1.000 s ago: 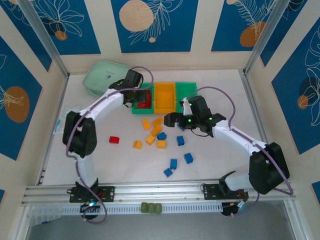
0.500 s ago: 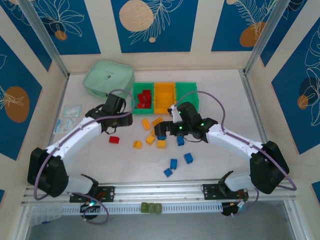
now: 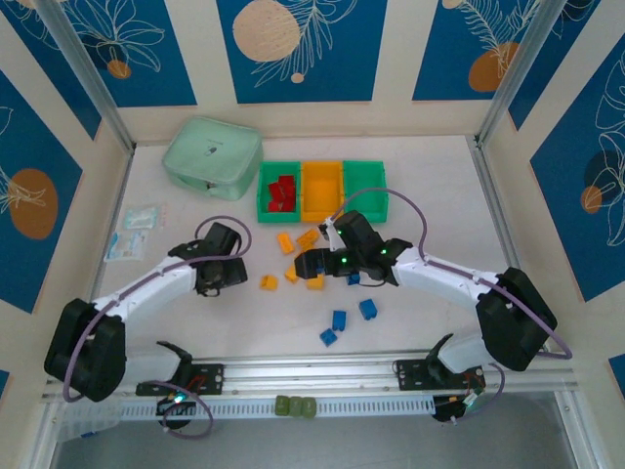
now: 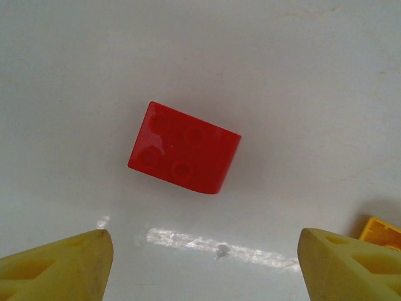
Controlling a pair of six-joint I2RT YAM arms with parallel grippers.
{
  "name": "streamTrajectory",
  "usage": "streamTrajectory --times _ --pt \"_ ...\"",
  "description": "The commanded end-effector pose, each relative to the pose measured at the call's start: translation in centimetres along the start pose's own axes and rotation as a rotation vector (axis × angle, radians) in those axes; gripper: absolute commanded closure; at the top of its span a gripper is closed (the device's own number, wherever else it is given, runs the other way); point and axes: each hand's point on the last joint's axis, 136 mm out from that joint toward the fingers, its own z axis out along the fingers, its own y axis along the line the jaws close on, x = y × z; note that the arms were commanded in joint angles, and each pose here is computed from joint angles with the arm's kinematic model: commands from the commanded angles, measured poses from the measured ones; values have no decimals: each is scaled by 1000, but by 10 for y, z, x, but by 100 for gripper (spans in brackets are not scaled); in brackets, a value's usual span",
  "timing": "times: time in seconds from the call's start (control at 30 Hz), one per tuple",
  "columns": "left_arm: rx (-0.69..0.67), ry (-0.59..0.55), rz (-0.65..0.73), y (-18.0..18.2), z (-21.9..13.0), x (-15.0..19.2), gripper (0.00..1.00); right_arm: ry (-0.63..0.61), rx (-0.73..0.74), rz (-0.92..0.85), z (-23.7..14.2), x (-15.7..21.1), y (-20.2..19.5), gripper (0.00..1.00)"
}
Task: Sort the legos into containers by color
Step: Pick up the lego from the middle-left of the table.
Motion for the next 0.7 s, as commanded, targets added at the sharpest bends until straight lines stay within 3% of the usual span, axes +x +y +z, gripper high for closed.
streamTrajectory --times 0.0,0.3,0.67 --pt "8 -7 -64 -5 14 -6 22 -12 18 2 -1 -5 -2 1" --pt "1 -24 -78 -19 38 -30 24 -29 28 6 -10 -11 -7 1" --pt "-51 -15 -51 -15 54 -45 38 -60 30 42 -22 -17 -19 1"
